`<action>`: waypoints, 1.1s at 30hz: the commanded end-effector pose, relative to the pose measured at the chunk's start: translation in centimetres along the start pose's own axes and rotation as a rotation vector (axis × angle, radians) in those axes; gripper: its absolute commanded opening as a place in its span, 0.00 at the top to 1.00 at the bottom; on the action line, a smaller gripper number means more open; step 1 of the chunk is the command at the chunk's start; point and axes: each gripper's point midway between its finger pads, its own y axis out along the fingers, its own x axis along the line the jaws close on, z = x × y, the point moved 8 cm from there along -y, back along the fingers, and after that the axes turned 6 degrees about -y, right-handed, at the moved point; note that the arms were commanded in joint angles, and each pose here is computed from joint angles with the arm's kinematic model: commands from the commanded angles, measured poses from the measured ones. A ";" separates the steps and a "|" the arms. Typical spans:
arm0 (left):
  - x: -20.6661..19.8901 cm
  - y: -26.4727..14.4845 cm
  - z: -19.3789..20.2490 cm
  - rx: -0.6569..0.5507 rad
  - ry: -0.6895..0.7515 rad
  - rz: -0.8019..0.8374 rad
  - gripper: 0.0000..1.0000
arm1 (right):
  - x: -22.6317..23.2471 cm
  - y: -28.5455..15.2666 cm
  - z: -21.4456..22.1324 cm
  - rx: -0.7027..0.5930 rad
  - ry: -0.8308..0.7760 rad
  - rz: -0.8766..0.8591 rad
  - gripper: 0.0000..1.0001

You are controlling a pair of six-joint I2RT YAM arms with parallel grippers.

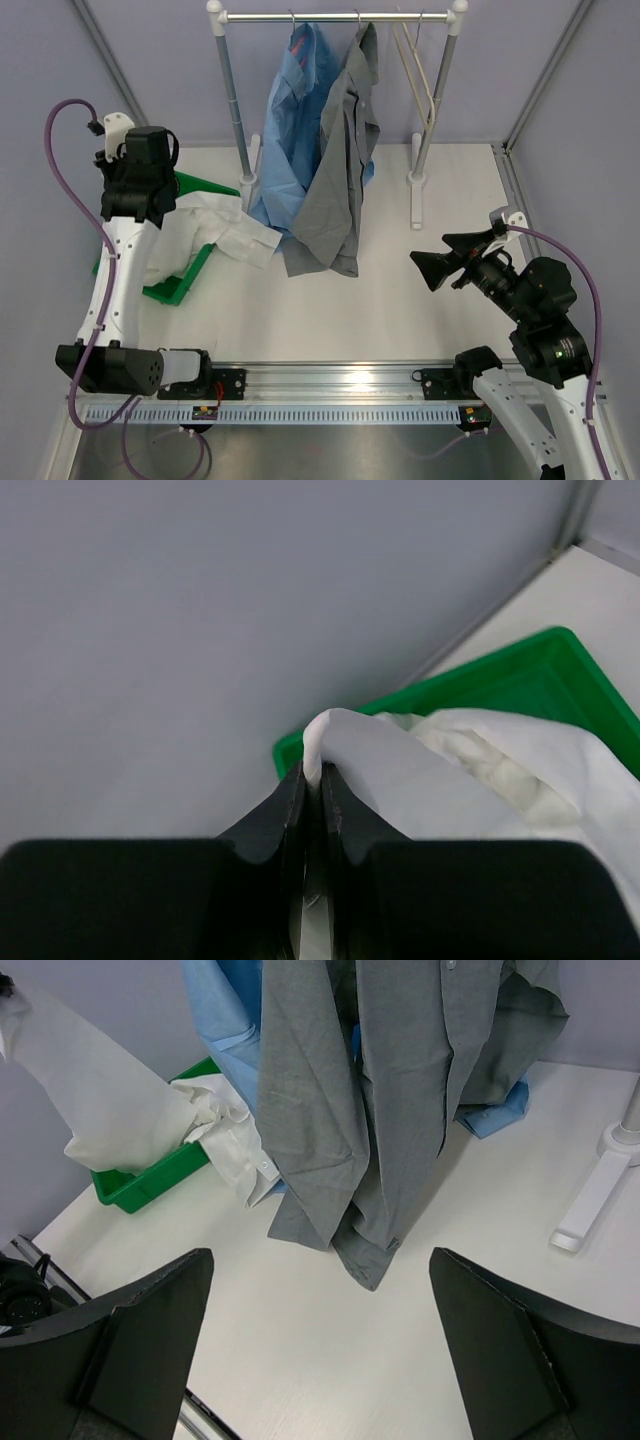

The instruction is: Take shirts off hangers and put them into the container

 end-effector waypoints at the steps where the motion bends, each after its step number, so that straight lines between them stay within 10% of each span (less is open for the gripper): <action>1: 0.8 2.6 -1.5 -0.067 0.025 -0.190 0.89 | 0.4 0.0 -0.4 -0.029 0.000 -0.033 0.00; 22: -5.8 12.2 17.2 0.332 -0.037 -0.131 0.87 | 0.4 0.3 -0.3 -0.016 -0.003 -0.041 0.01; 33: -7.0 15.2 21.3 0.487 0.048 -0.127 0.57 | 0.4 0.1 -0.2 -0.017 -0.005 -0.030 0.01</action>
